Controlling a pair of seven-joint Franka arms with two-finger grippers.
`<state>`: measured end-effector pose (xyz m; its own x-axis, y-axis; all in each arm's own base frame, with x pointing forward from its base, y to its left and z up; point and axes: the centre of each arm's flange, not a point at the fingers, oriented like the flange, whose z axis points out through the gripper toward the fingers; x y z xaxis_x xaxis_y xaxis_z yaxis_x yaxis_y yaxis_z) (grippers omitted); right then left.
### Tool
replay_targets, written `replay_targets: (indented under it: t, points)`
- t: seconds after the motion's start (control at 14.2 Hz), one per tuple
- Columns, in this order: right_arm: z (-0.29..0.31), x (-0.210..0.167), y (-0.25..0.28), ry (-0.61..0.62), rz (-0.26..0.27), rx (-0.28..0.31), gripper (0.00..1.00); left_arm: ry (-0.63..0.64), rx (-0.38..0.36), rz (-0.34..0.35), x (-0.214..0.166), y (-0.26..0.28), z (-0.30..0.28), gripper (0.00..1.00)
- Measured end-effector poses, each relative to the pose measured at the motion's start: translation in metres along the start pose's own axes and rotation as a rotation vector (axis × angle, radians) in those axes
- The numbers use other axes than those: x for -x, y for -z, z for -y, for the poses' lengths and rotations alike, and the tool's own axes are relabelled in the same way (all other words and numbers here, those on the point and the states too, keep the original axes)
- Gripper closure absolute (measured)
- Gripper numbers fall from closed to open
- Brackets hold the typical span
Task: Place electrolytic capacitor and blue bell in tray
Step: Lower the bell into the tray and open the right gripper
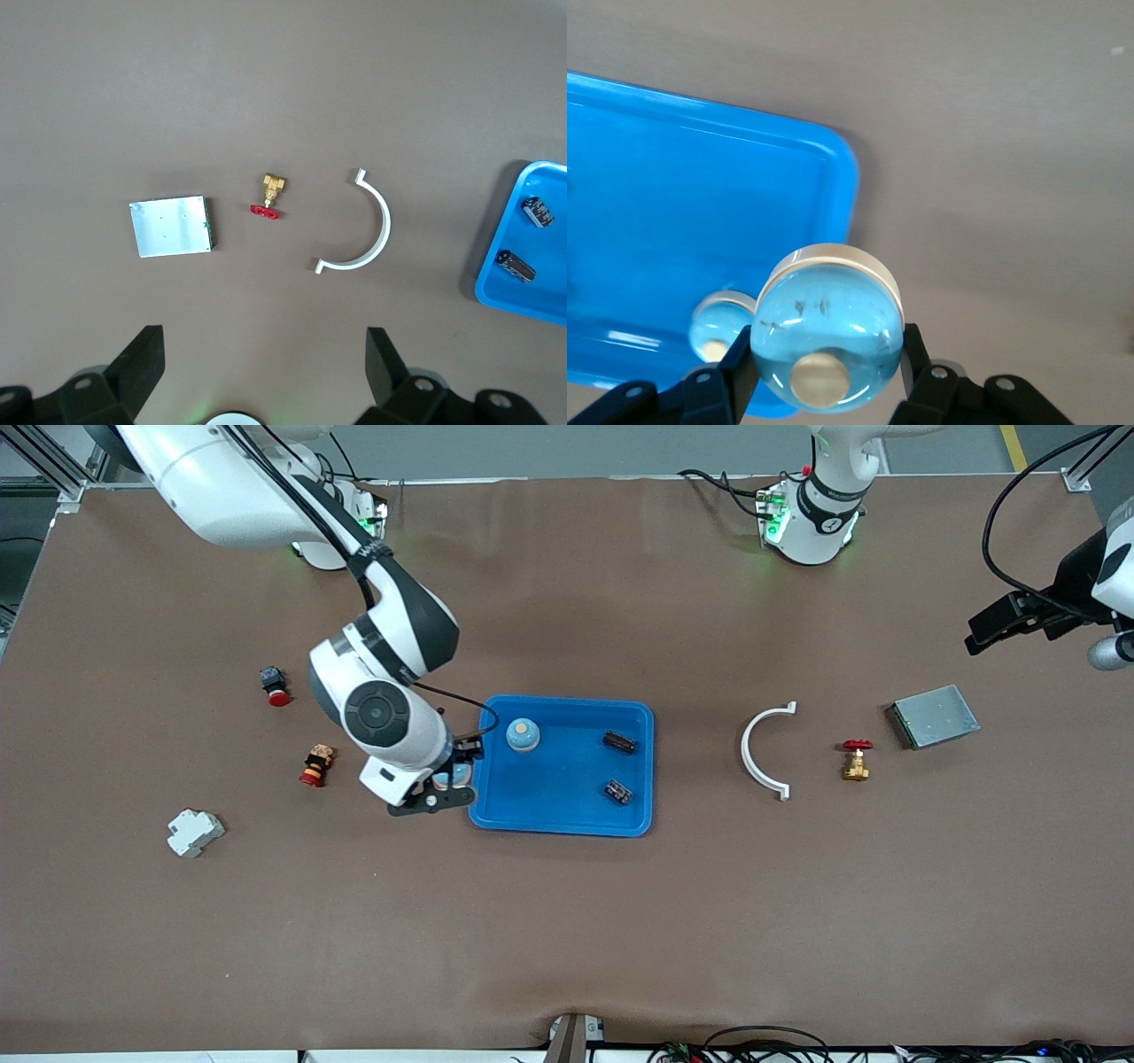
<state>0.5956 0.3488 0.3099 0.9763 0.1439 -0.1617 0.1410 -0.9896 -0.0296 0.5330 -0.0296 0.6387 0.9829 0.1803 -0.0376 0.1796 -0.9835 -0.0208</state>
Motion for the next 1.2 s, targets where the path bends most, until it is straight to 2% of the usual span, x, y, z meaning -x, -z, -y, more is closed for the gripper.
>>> replay_targets:
  t: [0.35, 0.56, 1.2]
  points:
    - [0.036, -0.006, -0.012, -0.011, -0.023, -0.032, 0.32, -0.010, -0.001, 0.001, 0.005, 0.003, -0.004, 0.00]
    - [0.046, -0.009, -0.039, 0.001, -0.013, -0.043, 0.32, -0.017, 0.002, 0.001, 0.006, 0.003, -0.008, 0.00]
    - [0.049, -0.016, -0.086, 0.007, -0.008, -0.026, 0.32, -0.039, 0.001, -0.001, 0.013, 0.008, -0.019, 0.00]
